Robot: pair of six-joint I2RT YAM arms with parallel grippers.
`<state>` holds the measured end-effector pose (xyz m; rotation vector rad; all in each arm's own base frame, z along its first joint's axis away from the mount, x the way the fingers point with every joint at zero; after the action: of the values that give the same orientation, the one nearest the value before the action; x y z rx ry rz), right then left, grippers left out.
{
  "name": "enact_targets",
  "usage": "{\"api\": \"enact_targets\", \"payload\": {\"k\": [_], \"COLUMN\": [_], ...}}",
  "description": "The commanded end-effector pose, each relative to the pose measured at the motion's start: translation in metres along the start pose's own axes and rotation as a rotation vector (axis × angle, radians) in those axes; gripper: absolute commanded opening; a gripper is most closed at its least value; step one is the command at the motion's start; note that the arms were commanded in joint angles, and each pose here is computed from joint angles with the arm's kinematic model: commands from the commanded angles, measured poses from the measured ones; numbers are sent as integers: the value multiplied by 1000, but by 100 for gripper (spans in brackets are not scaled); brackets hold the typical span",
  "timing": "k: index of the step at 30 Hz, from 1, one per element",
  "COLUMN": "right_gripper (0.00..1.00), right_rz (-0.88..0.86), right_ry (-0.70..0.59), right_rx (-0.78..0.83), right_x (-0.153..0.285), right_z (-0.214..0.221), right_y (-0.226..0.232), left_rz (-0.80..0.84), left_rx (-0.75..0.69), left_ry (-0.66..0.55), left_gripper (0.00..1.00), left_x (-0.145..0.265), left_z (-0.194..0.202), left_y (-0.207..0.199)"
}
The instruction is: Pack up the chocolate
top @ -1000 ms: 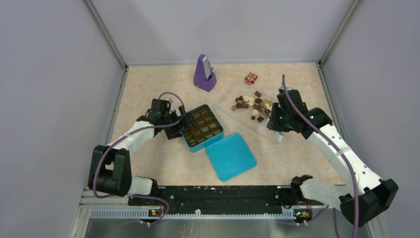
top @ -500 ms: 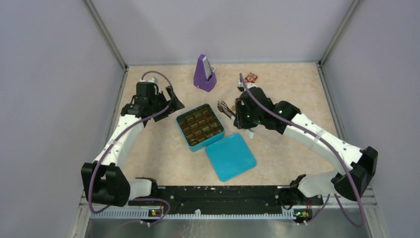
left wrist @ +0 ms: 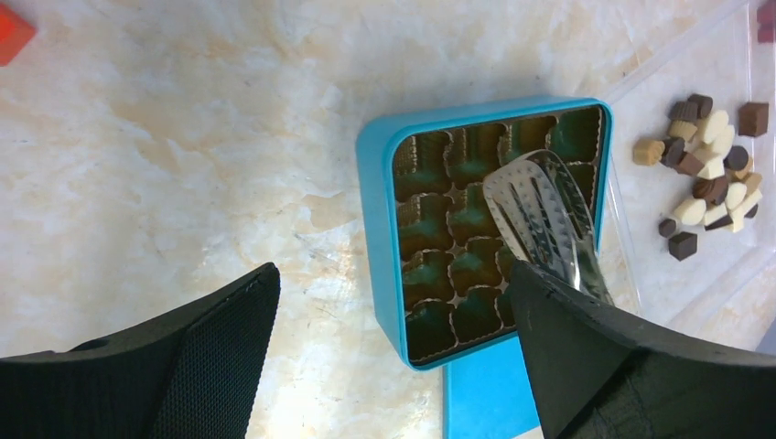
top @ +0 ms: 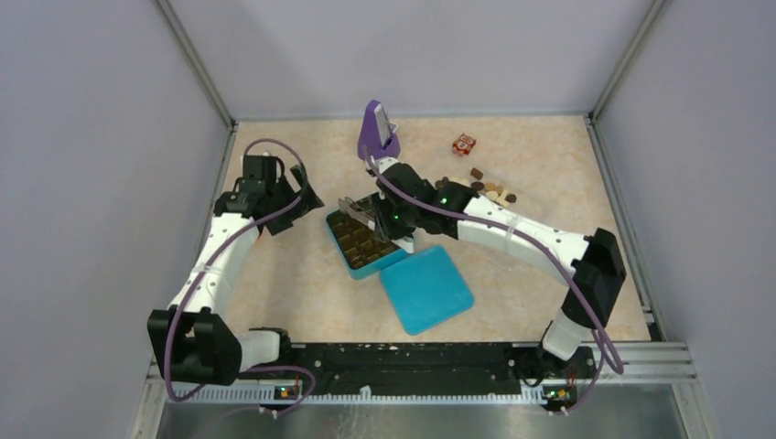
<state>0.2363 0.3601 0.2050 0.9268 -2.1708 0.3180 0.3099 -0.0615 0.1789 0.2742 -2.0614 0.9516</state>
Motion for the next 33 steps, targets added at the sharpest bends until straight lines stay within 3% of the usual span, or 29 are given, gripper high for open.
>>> {"api": "enact_targets", "payload": {"k": [1,17,28,33], "right_gripper": [0,0,27,28], "right_rz": [-55,-103,-99,-88], "right_ry": [-108,-64,-73,-71], "right_rx": [31,52,34,32], "right_x": [-3,-22,-27,-26], "right_z": [-39,-29,-34,-33], "right_y": [17,30,31,30], "left_rz": [15,2,5,6], "left_rx": [38,54,46,45], "left_ry": [-111,-100,-104,-109], "left_gripper": [99,99,99,99], "left_x": [22,16,17,19], "left_z": [-23,-25,-25,-25], "left_y": [-3,6,6,7]}}
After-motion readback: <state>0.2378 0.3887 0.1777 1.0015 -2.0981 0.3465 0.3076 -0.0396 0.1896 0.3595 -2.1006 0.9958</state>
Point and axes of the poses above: each gripper's point midway between its finger pads, its own x axis back along the fingers, its own y axis along the line the jaws close on, z = x × y, the point moved 1 cm from there along x, back along the fingers, and after that the axes turned 14 degrees about x, right-handed, at the moved point
